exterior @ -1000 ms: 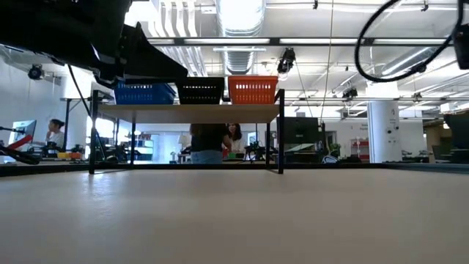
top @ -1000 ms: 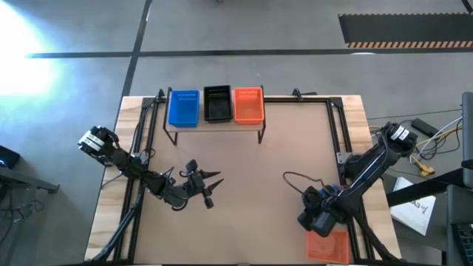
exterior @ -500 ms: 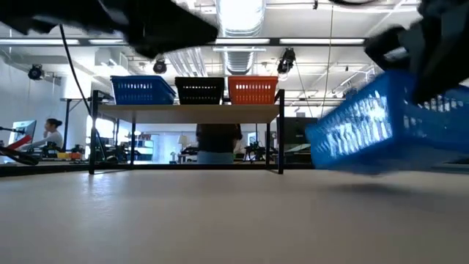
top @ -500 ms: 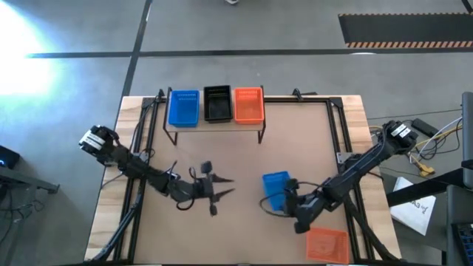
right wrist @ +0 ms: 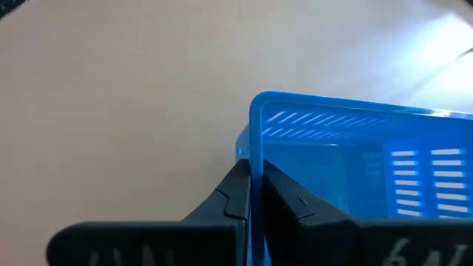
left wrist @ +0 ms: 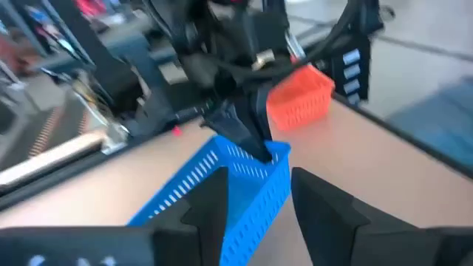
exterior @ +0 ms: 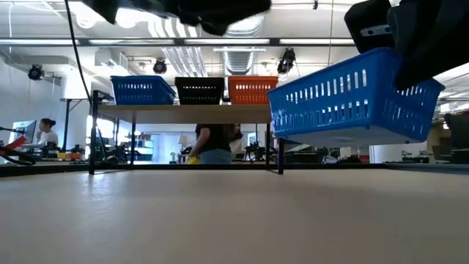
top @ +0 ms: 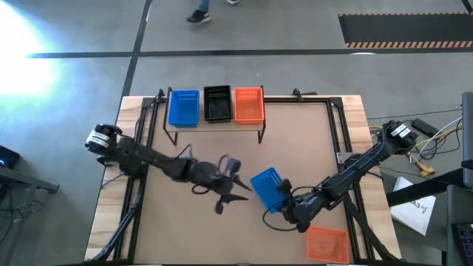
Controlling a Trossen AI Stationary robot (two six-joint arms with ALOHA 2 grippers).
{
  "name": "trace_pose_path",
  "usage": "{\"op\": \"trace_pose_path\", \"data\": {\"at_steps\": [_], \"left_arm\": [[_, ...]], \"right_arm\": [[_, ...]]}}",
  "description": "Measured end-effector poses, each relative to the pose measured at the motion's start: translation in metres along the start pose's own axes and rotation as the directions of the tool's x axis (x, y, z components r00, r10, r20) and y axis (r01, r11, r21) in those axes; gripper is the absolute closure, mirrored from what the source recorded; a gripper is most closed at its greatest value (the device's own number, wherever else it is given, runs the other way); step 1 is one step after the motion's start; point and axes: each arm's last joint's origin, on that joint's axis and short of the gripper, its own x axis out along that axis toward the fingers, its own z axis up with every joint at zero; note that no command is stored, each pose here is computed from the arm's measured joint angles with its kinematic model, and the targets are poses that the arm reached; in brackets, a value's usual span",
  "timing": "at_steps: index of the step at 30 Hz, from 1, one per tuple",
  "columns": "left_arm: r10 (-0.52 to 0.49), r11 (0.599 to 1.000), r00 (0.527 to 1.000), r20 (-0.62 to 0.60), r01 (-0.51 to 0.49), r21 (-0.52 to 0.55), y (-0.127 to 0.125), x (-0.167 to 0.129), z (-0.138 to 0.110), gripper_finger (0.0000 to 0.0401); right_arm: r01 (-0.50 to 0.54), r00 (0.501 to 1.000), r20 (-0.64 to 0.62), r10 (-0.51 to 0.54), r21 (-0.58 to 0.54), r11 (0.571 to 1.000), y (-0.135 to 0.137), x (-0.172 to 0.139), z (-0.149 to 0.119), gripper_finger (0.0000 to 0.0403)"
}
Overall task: Stack baskets on shelf by color
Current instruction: Stack the blue basket on top of the blue basket on the shelf
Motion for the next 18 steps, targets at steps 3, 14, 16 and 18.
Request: {"op": "trace_pose_path", "data": {"at_steps": [3,14,16,18], "left_arm": [[-0.045,0.998,0.998,-0.051,0.047,0.04,0.009,0.016,-0.003,0.024],[0.025,0.993,0.951,-0.309,0.013,0.12,0.018,0.06,-0.031,0.0178],[0.039,0.99,0.943,-0.33,0.008,0.138,0.018,0.062,-0.033,0.0194],[0.038,0.99,0.941,-0.337,0.01,0.14,0.018,0.063,-0.034,0.0216]], "right_arm": [[0.006,1.0,-0.004,-0.006,-0.011,1.0,-0.003,0.001,-0.001,0.039],[0.016,1.0,-0.012,-0.016,-0.032,0.999,-0.007,0.003,-0.001,0.039],[0.021,1.0,-0.011,-0.022,-0.037,0.999,-0.007,0.004,-0.001,0.039],[0.023,1.0,-0.012,-0.024,-0.038,0.999,-0.007,0.004,-0.001,0.039]]}}
